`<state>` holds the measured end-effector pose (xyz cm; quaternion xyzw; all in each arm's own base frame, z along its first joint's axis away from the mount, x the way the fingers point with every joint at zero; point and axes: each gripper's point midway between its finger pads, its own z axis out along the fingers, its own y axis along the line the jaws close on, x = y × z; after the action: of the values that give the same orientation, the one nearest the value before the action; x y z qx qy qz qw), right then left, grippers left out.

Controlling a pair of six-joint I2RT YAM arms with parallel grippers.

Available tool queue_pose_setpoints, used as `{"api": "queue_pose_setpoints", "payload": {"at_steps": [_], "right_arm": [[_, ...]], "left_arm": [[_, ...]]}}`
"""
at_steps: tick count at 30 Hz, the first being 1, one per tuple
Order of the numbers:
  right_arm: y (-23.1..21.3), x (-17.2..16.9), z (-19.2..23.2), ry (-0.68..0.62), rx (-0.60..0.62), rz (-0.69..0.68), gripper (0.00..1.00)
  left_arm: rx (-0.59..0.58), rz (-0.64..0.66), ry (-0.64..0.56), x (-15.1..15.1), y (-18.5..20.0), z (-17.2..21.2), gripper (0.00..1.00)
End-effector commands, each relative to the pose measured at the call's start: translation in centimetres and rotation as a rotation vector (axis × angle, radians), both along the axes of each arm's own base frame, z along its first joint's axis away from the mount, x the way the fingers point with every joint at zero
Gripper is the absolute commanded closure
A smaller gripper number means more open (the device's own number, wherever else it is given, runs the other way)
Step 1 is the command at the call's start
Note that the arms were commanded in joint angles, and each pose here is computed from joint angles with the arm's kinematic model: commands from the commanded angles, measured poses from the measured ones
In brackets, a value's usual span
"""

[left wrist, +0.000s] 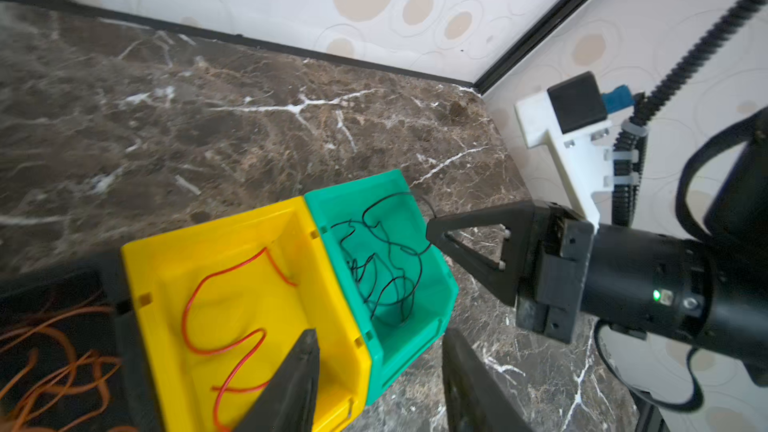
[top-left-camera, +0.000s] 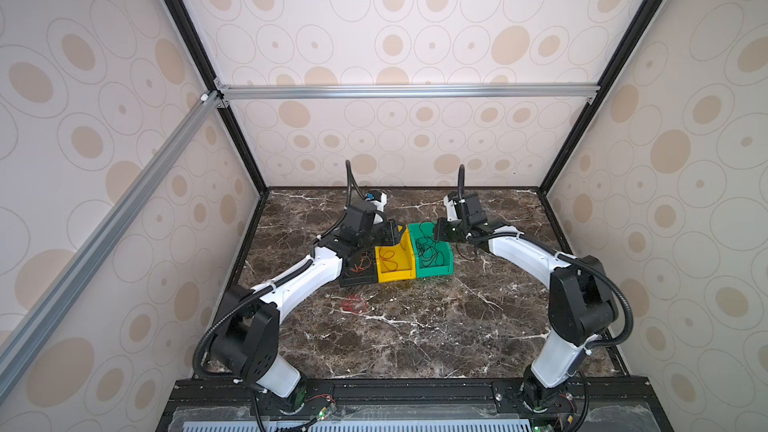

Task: Untangle the cables
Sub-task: 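Lower the black wire into the green bin and open both grippers, then move both grippers back down to the red wire on the table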

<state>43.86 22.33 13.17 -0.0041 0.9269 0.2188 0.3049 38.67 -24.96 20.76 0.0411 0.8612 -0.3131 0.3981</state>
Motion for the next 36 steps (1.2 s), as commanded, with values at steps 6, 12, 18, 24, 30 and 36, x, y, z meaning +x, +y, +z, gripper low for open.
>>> {"api": "queue_pose_setpoints", "payload": {"at_steps": [6, 12, 18, 24, 30, 36], "right_arm": [[-1.1, -0.8, -5.3, 0.147, -0.126, -0.046, 0.87], [-2.0, -1.6, -2.0, 0.076, -0.127, -0.052, 0.65], [-2.4, -2.7, 1.6, 0.012, -0.104, -0.039, 0.59], [-2.5, -4.7, 3.8, -0.018, -0.051, -0.009, 0.55], [-2.1, -7.7, 3.5, -0.005, -0.017, 0.028, 0.54], [-1.7, -10.1, 1.9, 0.013, -0.017, 0.046, 0.55]], "left_arm": [[0.059, 0.099, 0.034, -3.4, 5.6, -2.2, 0.47], [0.094, 0.158, 0.087, -5.6, 8.1, -4.7, 0.44], [0.125, 0.204, 0.153, -7.9, 9.9, -7.4, 0.42], [0.18, 0.261, 0.235, -10.8, 12.2, -10.1, 0.42], [0.222, 0.308, 0.318, -13.6, 14.1, -13.5, 0.43], [0.185, 0.286, 0.348, -14.1, 13.4, -15.2, 0.45]]}}
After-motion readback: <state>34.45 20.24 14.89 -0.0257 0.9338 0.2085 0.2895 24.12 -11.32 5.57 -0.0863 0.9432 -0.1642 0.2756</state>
